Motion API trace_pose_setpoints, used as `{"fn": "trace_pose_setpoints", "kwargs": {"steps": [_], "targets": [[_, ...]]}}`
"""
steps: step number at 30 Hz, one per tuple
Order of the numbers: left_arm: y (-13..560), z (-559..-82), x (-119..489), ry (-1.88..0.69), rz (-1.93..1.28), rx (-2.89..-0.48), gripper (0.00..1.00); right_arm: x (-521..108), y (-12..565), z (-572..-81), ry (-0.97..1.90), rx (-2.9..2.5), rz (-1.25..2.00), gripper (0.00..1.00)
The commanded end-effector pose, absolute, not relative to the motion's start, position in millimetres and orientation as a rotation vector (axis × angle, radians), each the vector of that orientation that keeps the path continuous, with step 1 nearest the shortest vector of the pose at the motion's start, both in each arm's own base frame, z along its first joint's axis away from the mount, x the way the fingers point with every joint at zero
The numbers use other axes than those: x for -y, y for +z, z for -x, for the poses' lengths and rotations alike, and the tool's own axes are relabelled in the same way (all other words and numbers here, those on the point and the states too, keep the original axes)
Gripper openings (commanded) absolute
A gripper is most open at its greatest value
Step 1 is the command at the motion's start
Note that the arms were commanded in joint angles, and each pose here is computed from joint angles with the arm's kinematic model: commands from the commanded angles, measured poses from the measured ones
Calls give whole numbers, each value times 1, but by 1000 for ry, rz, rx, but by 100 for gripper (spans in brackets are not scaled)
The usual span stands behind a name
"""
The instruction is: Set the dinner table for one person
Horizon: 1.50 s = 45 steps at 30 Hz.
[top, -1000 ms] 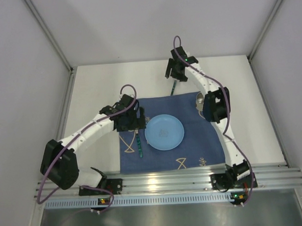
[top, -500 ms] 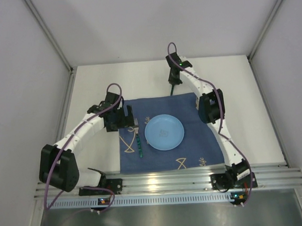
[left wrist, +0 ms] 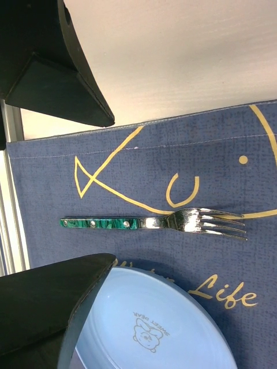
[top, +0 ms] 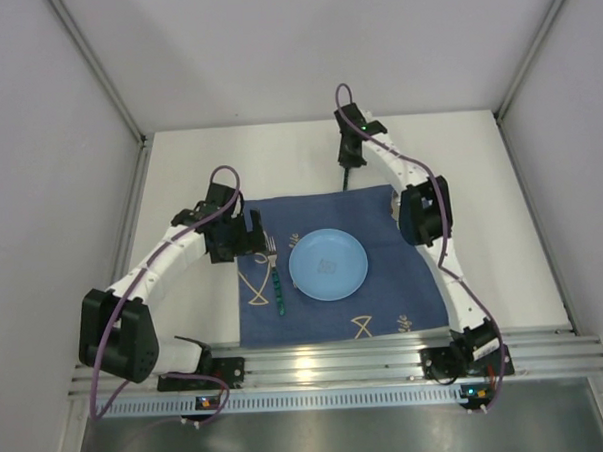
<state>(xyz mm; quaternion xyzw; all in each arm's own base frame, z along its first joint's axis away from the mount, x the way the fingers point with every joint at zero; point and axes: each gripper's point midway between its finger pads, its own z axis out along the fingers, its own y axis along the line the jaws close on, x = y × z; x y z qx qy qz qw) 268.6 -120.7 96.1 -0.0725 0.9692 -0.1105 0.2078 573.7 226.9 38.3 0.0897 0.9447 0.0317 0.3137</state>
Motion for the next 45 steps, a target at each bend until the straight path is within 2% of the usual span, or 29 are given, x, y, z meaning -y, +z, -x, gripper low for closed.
{"fn": "trace_pose_setpoints", "kwargs": {"steps": [1, 2, 4, 5, 7, 8, 9, 11, 12, 14, 15, 17, 23, 38, 45], "targets": [[111, -280, 124, -331, 176, -2656, 96, -231, 156, -601, 297, -2251, -154, 0], [113, -281, 125, -333, 178, -2652, 96, -232, 202, -596, 331, -2174, -127, 0], [119, -285, 127, -350, 171, -2641, 96, -235, 244, -587, 344, -2098, -42, 0], [119, -286, 129, -354, 164, -2643, 96, -235, 294, -570, 360, -2019, -13, 0], [128, -291, 132, -366, 152, -2627, 96, -232, 308, -550, 332, -1998, 46, 0], [129, -293, 131, -360, 143, -2626, 96, -228, 348, -525, 352, -1935, 55, 0], [132, -294, 131, -356, 135, -2624, 96, -224, 323, -511, 326, -1997, 65, 0], [138, -301, 129, -331, 126, -2608, 97, -213, 340, -477, 335, -1983, 69, 0], [143, -303, 129, -333, 121, -2601, 97, -206, 298, -462, 299, -2079, 76, 0], [145, -305, 130, -333, 121, -2599, 97, -194, 292, -429, 316, -2102, 62, 0], [148, -306, 131, -342, 123, -2594, 97, -190, 246, -409, 300, -2205, 83, 0], [151, -306, 134, -363, 136, -2589, 97, -182, 214, -374, 314, -2266, 103, 0], [161, -295, 136, -408, 190, -2558, 97, -167, 163, -309, 341, -2360, 117, 0], [166, -248, 122, -398, 260, -2540, 97, -156, 75, -267, 343, -2508, 0, 0], [170, -239, 118, -389, 265, -2545, 97, -153, 59, -261, 324, -2537, -27, 0]]}}
